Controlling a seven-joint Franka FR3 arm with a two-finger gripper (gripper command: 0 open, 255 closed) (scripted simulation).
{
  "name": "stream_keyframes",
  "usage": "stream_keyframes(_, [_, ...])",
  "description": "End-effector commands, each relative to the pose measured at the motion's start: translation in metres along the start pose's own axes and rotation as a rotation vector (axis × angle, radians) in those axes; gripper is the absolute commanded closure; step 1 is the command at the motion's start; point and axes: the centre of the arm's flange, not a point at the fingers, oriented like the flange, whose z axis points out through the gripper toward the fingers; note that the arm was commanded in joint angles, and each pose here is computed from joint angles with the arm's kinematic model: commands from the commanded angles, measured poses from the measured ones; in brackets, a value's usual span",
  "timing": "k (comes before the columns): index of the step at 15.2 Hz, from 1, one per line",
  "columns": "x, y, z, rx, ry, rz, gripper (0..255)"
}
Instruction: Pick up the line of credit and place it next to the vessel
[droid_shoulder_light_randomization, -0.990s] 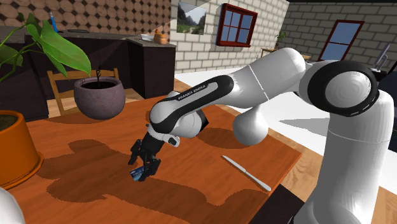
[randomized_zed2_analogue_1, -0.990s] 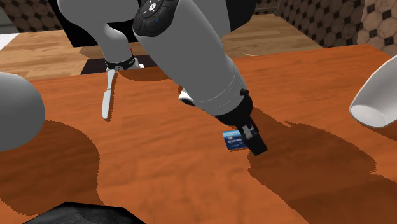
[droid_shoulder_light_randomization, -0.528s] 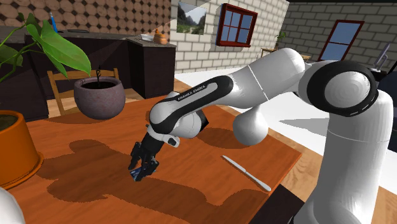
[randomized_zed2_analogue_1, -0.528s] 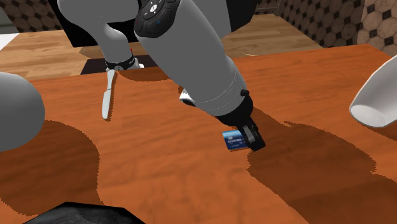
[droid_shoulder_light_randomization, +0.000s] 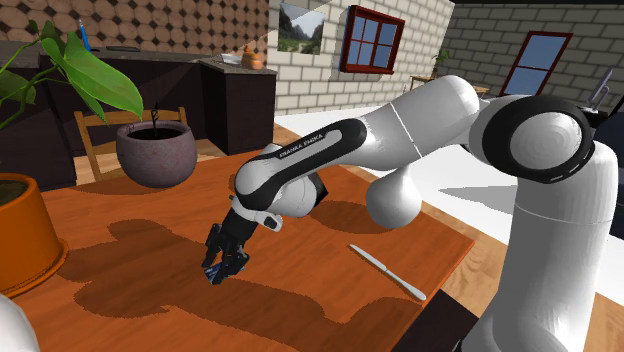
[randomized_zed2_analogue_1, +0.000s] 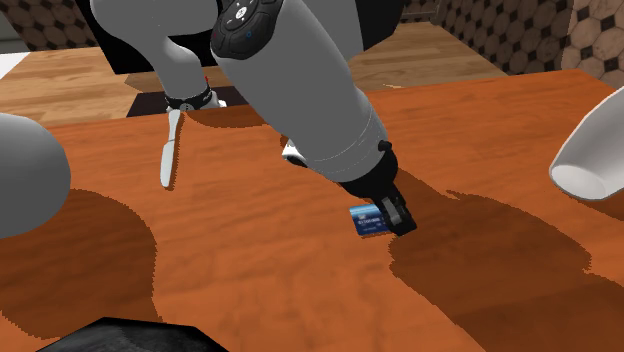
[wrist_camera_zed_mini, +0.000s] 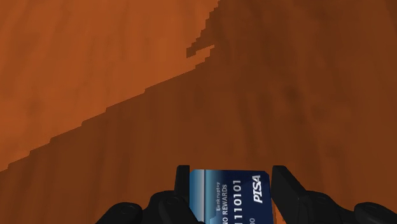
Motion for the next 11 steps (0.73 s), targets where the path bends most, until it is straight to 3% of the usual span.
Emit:
stream_keyframes(1, [0.000,0.000,0.000,0.000,0.000,0.000,255])
stream_keyframes(11, [-0.029,0.000,-0.044,0.000,0.000,0.000,255])
